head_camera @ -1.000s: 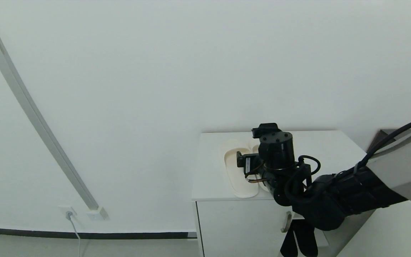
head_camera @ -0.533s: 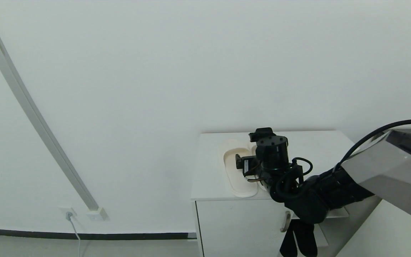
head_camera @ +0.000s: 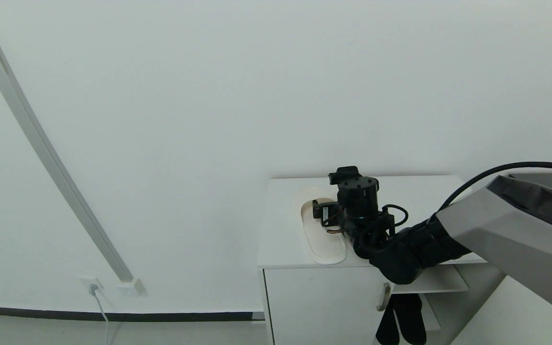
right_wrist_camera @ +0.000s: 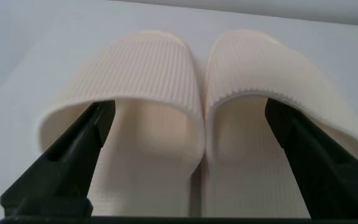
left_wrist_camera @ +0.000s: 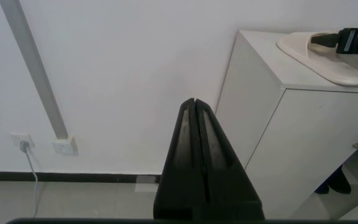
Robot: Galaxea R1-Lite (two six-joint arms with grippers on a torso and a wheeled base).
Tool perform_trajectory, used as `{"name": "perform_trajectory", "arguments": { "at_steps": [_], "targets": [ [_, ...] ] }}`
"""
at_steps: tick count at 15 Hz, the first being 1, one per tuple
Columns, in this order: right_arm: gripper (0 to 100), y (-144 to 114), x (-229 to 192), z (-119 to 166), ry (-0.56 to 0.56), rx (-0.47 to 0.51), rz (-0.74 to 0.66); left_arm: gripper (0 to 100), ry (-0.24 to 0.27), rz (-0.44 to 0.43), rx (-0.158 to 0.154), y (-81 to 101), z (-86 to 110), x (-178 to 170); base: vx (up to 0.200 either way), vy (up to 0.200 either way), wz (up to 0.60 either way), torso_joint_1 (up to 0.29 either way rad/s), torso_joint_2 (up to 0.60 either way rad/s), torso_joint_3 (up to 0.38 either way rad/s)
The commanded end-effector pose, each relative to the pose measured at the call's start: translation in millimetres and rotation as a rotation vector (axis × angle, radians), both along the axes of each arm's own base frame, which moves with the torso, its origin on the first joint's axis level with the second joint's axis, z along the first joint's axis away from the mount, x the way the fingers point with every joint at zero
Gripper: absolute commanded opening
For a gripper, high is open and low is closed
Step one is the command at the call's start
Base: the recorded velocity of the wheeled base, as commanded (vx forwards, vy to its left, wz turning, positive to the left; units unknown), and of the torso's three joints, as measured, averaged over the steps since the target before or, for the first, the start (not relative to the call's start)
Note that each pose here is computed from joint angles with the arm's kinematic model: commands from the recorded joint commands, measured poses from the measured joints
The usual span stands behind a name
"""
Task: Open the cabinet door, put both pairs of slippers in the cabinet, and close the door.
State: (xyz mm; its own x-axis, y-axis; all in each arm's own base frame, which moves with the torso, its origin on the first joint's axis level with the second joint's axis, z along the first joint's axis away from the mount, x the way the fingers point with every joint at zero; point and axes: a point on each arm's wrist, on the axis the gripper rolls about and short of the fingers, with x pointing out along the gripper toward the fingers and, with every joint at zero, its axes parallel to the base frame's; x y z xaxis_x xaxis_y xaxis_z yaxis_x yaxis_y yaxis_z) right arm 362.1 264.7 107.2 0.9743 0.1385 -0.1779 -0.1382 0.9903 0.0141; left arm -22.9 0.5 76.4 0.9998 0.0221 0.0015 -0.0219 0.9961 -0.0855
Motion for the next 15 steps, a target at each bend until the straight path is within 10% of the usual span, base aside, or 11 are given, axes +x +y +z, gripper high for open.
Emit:
{"name": "perform_trajectory", "arguments": {
  "at_steps": [1,5,6,15],
  "targets": [
    [100,0.5,9.0,-8.4,0.004,-0.007,-0.007,0,0.001,0.002,0.000,0.0,0.0,0.1,0.000,0.000,0.00,0.000,0.00,0.000],
    [100,-1.0,14.4,-9.6,0.002,0.001,0.005,0,0.001,0.001,0.000,0.0,0.0,0.1,0.000,0.000,0.00,0.000,0.00,0.000],
    [0,-1.0,14.4,-9.6,0.002,0.001,0.005,0,0.001,0.001,0.000,0.0,0.0,0.1,0.000,0.000,0.00,0.000,0.00,0.000],
    [0,-8.8,-20.2,32.1,-0.035,0.036,0.060,0,0.001,0.001,0.000,0.0,0.0,0.1,0.000,0.000,0.00,0.000,0.00,0.000]
  ]
}}
